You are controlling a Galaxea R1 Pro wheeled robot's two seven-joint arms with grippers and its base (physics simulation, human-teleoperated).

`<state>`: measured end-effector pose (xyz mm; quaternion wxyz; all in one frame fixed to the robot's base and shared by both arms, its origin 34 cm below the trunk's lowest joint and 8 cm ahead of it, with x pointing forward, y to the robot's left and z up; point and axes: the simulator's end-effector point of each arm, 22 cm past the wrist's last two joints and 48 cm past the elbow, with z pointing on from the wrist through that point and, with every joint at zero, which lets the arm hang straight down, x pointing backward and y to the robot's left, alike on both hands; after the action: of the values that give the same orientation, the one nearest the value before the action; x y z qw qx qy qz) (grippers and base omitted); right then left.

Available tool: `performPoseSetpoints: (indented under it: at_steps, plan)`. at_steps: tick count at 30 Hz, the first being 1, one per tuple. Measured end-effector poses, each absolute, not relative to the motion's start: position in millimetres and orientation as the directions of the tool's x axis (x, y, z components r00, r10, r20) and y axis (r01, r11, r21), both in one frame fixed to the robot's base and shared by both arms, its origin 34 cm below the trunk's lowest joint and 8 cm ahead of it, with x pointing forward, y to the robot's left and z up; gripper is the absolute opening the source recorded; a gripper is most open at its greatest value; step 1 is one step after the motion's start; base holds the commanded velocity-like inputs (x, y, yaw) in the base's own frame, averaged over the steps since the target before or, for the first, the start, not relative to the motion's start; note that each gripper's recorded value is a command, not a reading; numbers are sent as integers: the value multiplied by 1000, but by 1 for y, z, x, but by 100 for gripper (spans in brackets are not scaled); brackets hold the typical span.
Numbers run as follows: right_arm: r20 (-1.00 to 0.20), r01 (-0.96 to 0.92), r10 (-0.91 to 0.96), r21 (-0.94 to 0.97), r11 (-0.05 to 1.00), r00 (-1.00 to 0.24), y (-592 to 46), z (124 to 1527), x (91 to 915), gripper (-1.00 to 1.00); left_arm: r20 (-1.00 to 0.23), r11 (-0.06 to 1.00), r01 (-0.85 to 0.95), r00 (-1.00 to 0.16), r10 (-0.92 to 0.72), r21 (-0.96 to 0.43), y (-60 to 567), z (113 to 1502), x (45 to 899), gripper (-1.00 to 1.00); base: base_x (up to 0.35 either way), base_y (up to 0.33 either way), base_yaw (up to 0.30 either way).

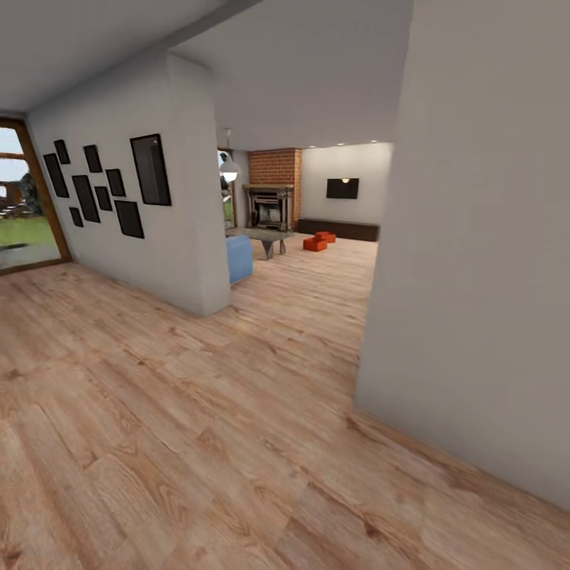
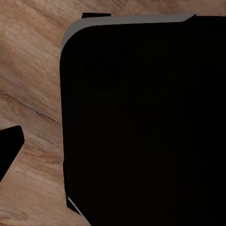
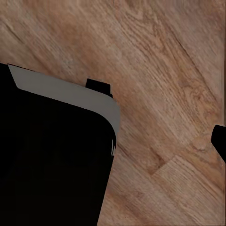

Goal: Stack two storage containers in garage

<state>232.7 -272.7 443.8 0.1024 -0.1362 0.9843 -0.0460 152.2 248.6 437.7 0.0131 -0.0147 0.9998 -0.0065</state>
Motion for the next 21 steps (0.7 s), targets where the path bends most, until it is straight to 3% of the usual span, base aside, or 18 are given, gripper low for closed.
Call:
performPoseSetpoints:
  at_steps: [12, 21]
  plan:
    - [-189, -259, -277, -118, 959, -942, -273, 444, 233, 100, -26, 999, -29, -999, -30, -13, 249, 438, 152, 100, 322, 0, 260]
    - [-188, -257, -276, -119, 959, -943, -273, 444, 232, 100, -26, 999, -29, -999, -29, -13, 249, 438, 152, 100, 322, 0, 44]
